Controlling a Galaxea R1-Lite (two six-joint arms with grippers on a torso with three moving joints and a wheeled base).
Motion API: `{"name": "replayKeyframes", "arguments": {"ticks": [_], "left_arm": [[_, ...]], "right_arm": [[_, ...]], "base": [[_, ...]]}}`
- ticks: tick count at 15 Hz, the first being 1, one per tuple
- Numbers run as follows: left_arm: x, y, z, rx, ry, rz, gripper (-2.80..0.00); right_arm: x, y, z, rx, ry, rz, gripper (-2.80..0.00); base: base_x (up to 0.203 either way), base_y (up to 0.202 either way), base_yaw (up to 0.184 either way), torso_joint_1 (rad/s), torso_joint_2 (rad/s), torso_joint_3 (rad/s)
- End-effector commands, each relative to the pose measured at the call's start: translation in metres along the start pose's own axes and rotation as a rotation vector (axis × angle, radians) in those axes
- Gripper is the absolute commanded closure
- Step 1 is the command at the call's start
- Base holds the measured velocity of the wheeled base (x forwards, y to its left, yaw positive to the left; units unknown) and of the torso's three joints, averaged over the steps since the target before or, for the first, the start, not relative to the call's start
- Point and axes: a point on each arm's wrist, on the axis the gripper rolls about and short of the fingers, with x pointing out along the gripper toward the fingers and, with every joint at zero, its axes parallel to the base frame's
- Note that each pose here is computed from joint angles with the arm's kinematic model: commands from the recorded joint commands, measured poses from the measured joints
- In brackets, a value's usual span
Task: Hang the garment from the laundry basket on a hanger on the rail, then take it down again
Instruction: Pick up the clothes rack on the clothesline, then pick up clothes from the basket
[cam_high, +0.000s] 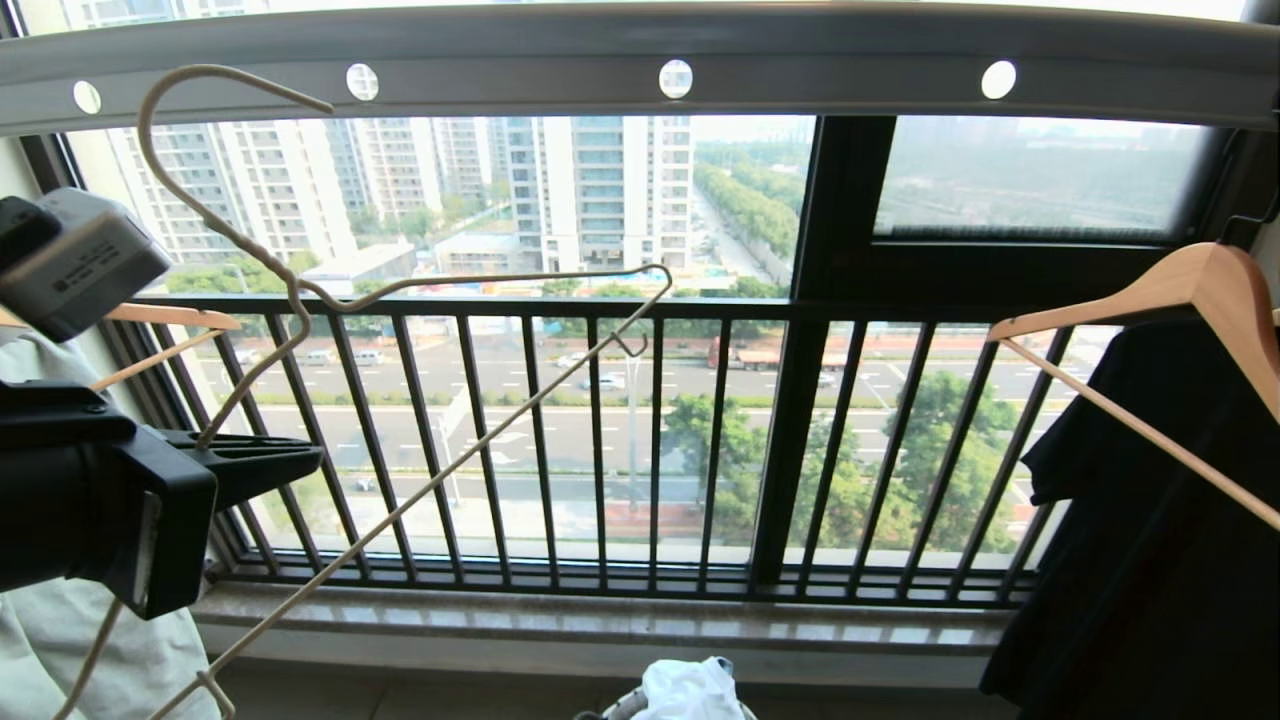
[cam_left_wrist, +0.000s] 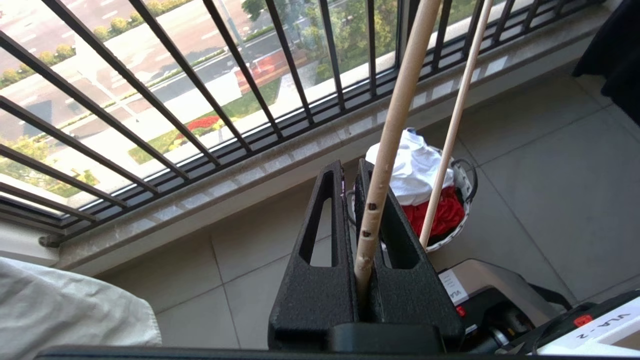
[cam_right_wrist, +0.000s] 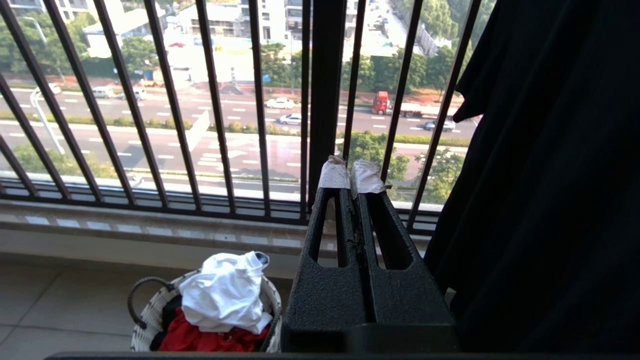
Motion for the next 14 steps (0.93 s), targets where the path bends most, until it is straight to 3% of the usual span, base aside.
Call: {"name": "replayKeyframes", "arguments": {"ticks": [1, 4, 6, 10, 14], "left_arm": [[0.015, -0.003, -0.018, 0.091, 0.090, -0.007, 0.00], [0.030, -0.005, -0.019, 0.129, 0.131, -0.030, 0.00], [0.036, -0.007, -0.020, 0.128, 0.144, -0.111, 0.00], [0.063, -0.002, -0.026, 0.118, 0.228, -0.173, 0.00], [0.078, 0.007, -0.030, 0.111, 0.260, -0.244, 0.00]], "right_arm": [[0.000, 0.000, 0.000, 0.000, 0.000, 0.001, 0.00], [0.000, 0.000, 0.000, 0.000, -0.002, 0.001, 0.00], [0.000, 0.000, 0.000, 0.000, -0.002, 0.001, 0.00], [0.000, 0.000, 0.000, 0.000, -0.001, 0.001, 0.00], [0.000, 0.000, 0.000, 0.000, -0.002, 0.001, 0.00]], "base": [[0.000, 0.000, 0.000, 0.000, 0.00, 0.000], [0.000, 0.000, 0.000, 0.000, 0.00, 0.000], [0.000, 0.000, 0.000, 0.000, 0.00, 0.000], [0.000, 0.000, 0.000, 0.000, 0.00, 0.000], [0.000, 0.000, 0.000, 0.000, 0.00, 0.000]]}}
